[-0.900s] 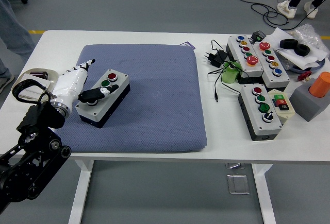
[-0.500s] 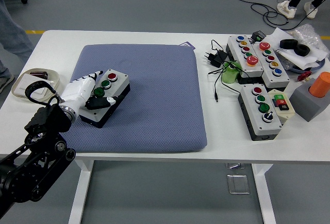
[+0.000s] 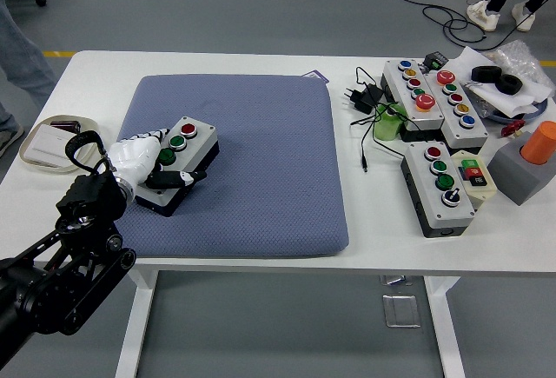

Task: Pick up the button,place it on the desk,press the button,press the button

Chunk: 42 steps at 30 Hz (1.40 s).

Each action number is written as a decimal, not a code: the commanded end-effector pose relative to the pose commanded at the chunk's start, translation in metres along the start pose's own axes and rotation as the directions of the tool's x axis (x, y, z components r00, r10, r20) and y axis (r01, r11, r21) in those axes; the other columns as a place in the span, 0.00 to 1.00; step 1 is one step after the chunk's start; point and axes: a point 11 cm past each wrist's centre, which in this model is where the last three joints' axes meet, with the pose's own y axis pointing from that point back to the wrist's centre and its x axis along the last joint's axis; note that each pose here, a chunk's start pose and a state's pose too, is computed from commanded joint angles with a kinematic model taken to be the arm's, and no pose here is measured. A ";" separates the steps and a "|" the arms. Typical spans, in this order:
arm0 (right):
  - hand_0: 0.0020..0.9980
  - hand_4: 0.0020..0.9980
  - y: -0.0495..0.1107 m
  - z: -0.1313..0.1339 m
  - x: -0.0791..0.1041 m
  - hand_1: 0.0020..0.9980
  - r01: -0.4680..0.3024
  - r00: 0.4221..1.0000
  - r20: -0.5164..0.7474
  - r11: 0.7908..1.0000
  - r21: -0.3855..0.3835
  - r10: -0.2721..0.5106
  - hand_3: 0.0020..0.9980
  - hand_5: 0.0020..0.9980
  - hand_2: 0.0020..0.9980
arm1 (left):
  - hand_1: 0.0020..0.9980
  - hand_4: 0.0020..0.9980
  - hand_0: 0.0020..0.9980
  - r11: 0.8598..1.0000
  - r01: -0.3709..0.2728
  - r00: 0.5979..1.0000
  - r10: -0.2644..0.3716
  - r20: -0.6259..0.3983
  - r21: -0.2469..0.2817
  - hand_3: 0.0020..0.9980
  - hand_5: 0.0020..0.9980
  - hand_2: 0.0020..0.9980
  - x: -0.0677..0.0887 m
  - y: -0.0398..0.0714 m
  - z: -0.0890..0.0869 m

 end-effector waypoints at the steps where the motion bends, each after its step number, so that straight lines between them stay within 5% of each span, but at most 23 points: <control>1: 0.63 0.28 0.000 0.000 0.000 0.48 -0.001 1.000 0.000 1.000 0.000 0.001 0.58 0.02 0.54 | 0.97 0.99 0.84 1.000 -0.002 1.000 0.002 0.007 0.002 1.00 0.57 1.00 0.000 0.000 0.000; 2: 0.63 0.28 0.000 0.000 0.001 0.48 -0.003 1.000 0.000 1.000 0.000 0.003 0.58 0.02 0.54 | 0.89 0.93 0.76 1.000 0.002 1.000 -0.002 0.017 0.005 1.00 0.50 0.92 0.000 -0.001 0.000; 7: 0.63 0.28 0.000 0.003 0.000 0.48 -0.006 1.000 0.008 1.000 -0.003 0.006 0.58 0.02 0.54 | 0.89 0.93 0.76 0.999 0.044 0.998 -0.044 0.044 0.009 1.00 0.50 0.92 -0.006 -0.003 0.000; 8: 0.63 0.28 0.000 0.003 0.000 0.48 -0.006 1.000 0.008 1.000 -0.004 0.006 0.58 0.02 0.54 | 0.82 0.89 0.69 0.999 0.044 0.998 -0.045 0.047 0.010 1.00 0.45 0.81 -0.006 -0.003 0.000; 13: 0.63 0.28 -0.001 0.004 0.001 0.48 -0.007 1.000 0.006 1.000 -0.005 0.007 0.58 0.02 0.54 | 0.82 0.89 0.69 1.000 0.028 0.996 -0.029 0.079 0.009 1.00 0.45 0.81 -0.005 -0.001 -0.001; 14: 0.63 0.28 -0.001 0.004 0.001 0.48 -0.007 1.000 0.007 1.000 -0.005 0.007 0.58 0.02 0.54 | 0.74 0.86 0.61 1.000 0.028 0.996 -0.029 0.081 0.008 0.99 0.42 0.71 -0.005 -0.001 -0.001; 19: 0.63 0.28 -0.001 0.006 0.002 0.48 -0.010 1.000 0.004 1.000 -0.009 0.010 0.58 0.02 0.54 | 0.74 0.86 0.61 0.999 0.032 0.995 -0.033 0.096 0.016 0.99 0.42 0.71 -0.006 -0.002 0.001; 20: 0.63 0.28 -0.001 0.006 0.002 0.48 -0.010 1.000 0.004 1.000 -0.010 0.010 0.58 0.02 0.54 | 0.65 0.76 0.50 0.999 0.034 0.994 -0.036 0.099 0.018 0.90 0.31 0.62 -0.006 -0.002 0.001; 25: 0.63 0.28 -0.001 0.007 0.001 0.48 -0.010 1.000 0.007 1.000 -0.014 0.010 0.58 0.02 0.54 | 0.65 0.76 0.50 1.000 0.019 0.995 -0.020 0.101 0.013 0.90 0.31 0.62 -0.002 -0.002 0.002; 26: 0.63 0.28 -0.001 0.008 0.000 0.48 -0.010 1.000 0.007 1.000 -0.014 0.010 0.58 0.02 0.54 | 0.58 0.65 0.49 1.000 0.016 0.995 -0.017 0.101 0.012 0.82 0.22 0.53 -0.001 -0.002 0.002; 29: 0.63 0.28 -0.001 0.007 0.000 0.48 -0.009 1.000 0.005 1.000 -0.015 0.009 0.58 0.02 0.54 | 0.58 0.65 0.49 1.000 -0.018 0.995 0.018 0.093 0.001 0.82 0.22 0.53 0.005 -0.002 0.004; 31: 0.63 0.28 -0.001 0.007 -0.001 0.48 -0.009 1.000 0.004 1.000 -0.014 0.009 0.58 0.02 0.54 | 0.58 0.65 0.49 0.998 -0.056 0.995 0.059 0.083 -0.032 0.82 0.22 0.53 0.013 -0.003 0.008; 32: 0.63 0.28 -0.001 0.007 0.000 0.48 -0.009 1.000 0.003 1.000 -0.014 0.009 0.58 0.02 0.54 | 0.42 0.52 0.48 0.997 -0.067 0.994 0.070 0.079 -0.044 0.44 0.00 0.35 0.015 -0.003 0.009; 37: 0.63 0.28 -0.001 0.007 -0.001 0.48 -0.009 1.000 0.004 1.000 -0.014 0.009 0.58 0.02 0.54 | 0.42 0.52 0.48 0.986 -0.105 0.989 0.117 0.089 -0.131 0.44 0.00 0.35 0.022 -0.005 0.011; 38: 0.63 0.28 -0.001 0.006 -0.001 0.48 -0.009 1.000 0.005 1.000 -0.014 0.009 0.58 0.02 0.54 | 0.36 0.52 0.45 0.983 -0.110 0.988 0.124 0.091 -0.144 0.35 0.00 0.30 0.023 -0.005 0.012; 42: 0.63 0.28 0.000 0.004 -0.001 0.48 -0.008 1.000 0.008 1.000 -0.010 0.008 0.58 0.02 0.54 | 0.36 0.52 0.45 0.959 -0.125 0.981 0.158 0.113 -0.253 0.35 0.00 0.30 0.029 -0.005 0.016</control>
